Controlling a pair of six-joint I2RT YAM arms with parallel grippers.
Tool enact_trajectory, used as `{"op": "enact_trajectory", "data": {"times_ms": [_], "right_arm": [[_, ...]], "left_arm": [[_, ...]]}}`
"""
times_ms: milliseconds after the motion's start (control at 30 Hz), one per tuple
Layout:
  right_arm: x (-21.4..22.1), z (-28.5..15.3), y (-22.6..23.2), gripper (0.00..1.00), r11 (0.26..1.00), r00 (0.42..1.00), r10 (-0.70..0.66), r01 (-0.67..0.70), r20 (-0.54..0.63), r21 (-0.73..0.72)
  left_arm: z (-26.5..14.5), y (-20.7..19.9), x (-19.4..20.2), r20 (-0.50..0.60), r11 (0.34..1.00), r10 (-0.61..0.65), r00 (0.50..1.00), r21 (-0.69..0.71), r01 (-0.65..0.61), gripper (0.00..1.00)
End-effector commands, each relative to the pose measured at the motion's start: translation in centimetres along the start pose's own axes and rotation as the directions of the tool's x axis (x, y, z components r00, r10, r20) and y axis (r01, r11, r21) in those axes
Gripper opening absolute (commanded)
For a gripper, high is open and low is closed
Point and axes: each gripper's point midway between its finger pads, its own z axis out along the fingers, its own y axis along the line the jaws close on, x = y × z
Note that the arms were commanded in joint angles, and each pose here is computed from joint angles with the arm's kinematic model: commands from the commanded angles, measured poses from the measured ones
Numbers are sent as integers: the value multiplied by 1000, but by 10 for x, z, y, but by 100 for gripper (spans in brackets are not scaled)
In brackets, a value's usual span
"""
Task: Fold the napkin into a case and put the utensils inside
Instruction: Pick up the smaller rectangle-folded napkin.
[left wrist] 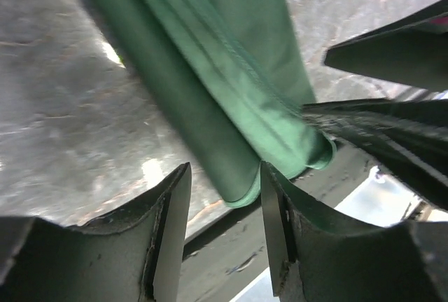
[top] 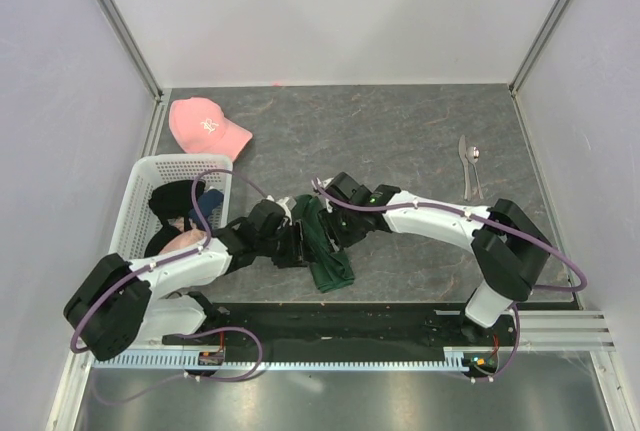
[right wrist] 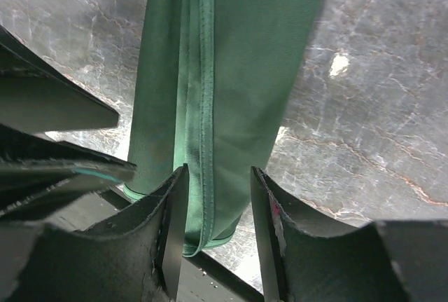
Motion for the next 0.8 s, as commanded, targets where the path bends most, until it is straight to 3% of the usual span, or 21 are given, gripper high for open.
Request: {"op": "enact_trajectory", "data": {"times_ms": [0,267,500,767], "right_arm": [[-4,4,1,48,999,999,-32,31,13,39],[0,14,9,50,996,998,-59,59,4,62],[-1,16,17,51,995,997,-77,76,12,69],[-1,21,21,52,994,996,-88,88,4,72]], "left_arm": [[4,-10,-11,81,997,-74,994,31,72,50],[15,10,-11,101,993,-107,989,-42,111,47],[25,21,-5,89,990,-100,991,-93,108,29],[31,21,0,73,991,-88,993,-93,95,18]]}}
